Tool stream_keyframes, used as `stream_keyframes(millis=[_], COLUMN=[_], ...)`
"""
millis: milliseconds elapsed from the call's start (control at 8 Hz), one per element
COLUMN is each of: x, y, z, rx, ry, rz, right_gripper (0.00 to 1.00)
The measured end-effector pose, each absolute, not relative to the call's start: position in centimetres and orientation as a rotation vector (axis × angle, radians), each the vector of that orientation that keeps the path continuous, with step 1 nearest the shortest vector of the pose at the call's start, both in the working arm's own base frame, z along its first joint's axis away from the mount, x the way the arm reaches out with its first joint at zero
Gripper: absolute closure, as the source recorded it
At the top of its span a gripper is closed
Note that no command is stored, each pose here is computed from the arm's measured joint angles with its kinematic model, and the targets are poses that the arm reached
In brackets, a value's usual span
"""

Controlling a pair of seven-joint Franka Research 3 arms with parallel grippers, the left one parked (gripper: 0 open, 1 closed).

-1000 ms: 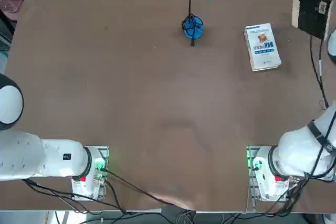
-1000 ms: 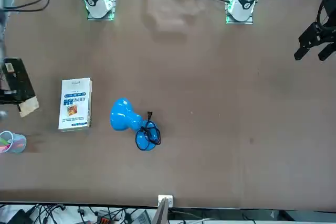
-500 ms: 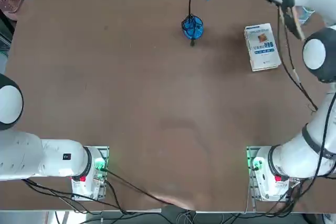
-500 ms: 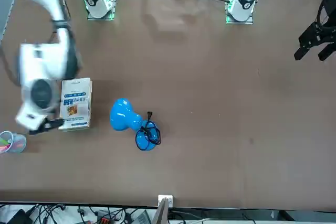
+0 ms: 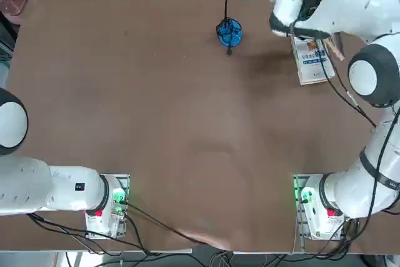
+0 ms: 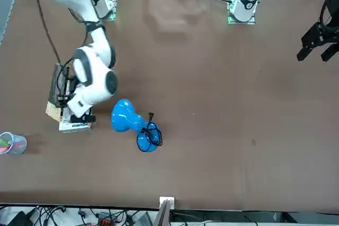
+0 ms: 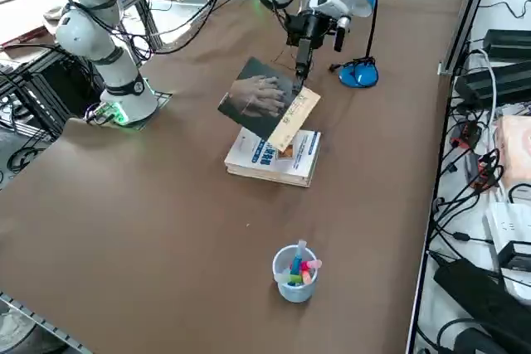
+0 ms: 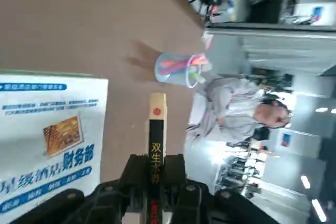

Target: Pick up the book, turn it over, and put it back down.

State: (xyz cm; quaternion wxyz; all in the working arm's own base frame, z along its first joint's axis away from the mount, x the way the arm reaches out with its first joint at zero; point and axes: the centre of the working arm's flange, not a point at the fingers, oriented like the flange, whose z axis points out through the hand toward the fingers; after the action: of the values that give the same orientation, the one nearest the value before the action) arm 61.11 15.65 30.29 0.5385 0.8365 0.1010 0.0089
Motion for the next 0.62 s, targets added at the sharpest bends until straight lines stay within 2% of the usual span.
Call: stream_keyframes(millis=[625], x=[55.5], y=[15.0], z=[22.1], rx=[1.736], ry=[0.392], rz=[0.199], right_gripper=[0.89])
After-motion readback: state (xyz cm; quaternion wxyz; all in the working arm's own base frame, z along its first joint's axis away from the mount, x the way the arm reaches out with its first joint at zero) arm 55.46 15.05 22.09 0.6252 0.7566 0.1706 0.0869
